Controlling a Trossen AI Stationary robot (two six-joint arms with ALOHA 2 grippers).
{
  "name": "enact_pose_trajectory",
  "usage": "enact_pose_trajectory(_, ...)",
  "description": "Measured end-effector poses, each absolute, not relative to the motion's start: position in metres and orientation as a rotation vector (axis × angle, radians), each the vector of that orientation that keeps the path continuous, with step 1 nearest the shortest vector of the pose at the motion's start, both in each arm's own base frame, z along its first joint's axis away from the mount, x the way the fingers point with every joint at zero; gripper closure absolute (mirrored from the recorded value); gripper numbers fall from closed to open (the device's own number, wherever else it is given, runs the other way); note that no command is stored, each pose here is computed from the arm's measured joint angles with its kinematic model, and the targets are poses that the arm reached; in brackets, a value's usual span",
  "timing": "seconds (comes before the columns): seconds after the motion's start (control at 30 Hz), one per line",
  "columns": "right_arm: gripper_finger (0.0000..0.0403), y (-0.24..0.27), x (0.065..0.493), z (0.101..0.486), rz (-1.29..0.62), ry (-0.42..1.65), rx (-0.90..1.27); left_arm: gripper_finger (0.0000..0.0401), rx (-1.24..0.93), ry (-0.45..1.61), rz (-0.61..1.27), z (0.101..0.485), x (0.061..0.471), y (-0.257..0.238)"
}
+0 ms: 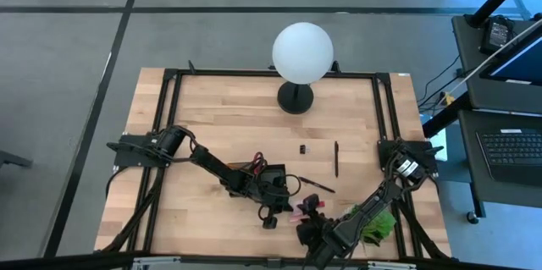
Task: Pick and place office supplies into organizer
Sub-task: Put the pink sticky notes into the black desk organizer
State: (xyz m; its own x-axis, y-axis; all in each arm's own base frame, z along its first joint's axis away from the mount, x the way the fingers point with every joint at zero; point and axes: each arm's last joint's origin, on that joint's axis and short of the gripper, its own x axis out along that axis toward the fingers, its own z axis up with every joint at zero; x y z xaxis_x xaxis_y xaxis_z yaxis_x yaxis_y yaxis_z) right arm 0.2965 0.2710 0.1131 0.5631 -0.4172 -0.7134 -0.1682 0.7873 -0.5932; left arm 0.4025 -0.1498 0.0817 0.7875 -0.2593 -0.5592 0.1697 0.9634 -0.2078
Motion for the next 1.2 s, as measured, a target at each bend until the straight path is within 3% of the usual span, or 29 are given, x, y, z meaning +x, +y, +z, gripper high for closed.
enact_pose_trajectory(0.23, 0.0167, 0.268, 0.315, 0.116, -0.181, 0.899, -0.561, 0.0399, -0.153, 0.624, -0.234, 0.082, 0.403, -0.15)
enact_pose_trajectory(0.63, 0.0171, 0.261, 0.306, 0.115, -0.171, 1.038, -0.536, 0.04, -0.154, 0.625, -0.239, 0.082, 0.403, -0.15)
enact_pose_trajectory(1.2, 0.03, 0.273, 0.301, 0.126, -0.089, 1.115, -0.531, 0.04, -0.166, 0.629, -0.235, 0.082, 0.403, -0.15)
